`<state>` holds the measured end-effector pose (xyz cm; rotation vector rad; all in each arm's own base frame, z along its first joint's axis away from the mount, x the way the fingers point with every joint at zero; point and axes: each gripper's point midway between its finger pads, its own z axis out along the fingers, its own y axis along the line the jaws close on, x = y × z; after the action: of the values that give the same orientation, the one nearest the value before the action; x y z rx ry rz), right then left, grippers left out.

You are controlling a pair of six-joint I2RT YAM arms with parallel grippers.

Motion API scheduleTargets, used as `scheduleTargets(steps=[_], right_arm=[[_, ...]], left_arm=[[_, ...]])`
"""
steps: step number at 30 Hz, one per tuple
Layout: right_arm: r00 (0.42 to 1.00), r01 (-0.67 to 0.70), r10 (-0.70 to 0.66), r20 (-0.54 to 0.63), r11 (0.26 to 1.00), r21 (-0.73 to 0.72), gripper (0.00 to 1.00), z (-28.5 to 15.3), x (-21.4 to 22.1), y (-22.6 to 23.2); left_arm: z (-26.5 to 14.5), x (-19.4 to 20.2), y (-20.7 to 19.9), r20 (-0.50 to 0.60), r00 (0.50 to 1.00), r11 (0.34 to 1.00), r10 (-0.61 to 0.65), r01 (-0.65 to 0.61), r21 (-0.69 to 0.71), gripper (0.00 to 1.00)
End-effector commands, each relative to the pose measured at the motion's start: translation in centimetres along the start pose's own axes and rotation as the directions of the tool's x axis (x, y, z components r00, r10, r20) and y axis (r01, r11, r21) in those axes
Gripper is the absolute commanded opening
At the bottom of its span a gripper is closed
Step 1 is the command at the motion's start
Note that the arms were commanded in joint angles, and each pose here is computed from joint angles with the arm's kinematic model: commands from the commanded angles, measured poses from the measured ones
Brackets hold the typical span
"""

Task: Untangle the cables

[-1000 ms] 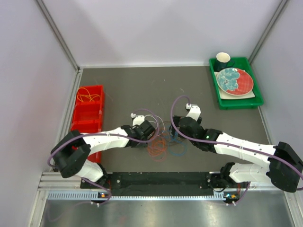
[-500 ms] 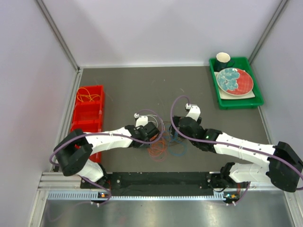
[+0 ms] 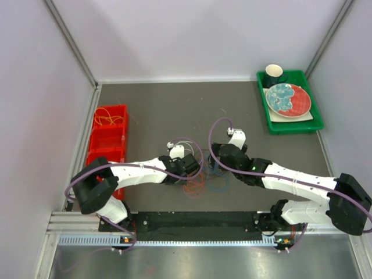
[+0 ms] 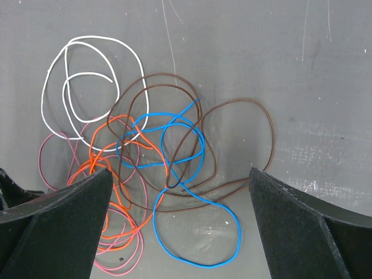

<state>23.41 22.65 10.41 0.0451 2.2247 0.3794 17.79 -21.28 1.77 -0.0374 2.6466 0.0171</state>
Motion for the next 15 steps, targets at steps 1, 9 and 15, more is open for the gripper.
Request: scheduleTargets(steps=[1, 9, 15], right_arm=[[0.999, -0.028, 0.029, 0.028, 0.999, -0.028, 0.99, -0.3, -1.7, 1.4], [0.999, -0.030, 0.031, 0.025, 0.999, -0.029, 0.99, -0.3, -1.7, 1.4], [0.999, -0.028, 0.029, 0.025, 0.999, -0.030, 0.99, -0.3, -1.6, 1.5]], left_arm=[[0.3, -0.3, -0.3, 0.017, 1.000, 1.000, -0.017, 0.017, 0.000, 0.48], [0.9, 0.7, 0.2, -0.009, 1.000, 1.000, -0.020, 0.020, -0.022, 0.35], [0.8, 0.7, 0.9, 0.002, 1.000, 0.999, -0.023, 0.023, -0.037, 0.23]])
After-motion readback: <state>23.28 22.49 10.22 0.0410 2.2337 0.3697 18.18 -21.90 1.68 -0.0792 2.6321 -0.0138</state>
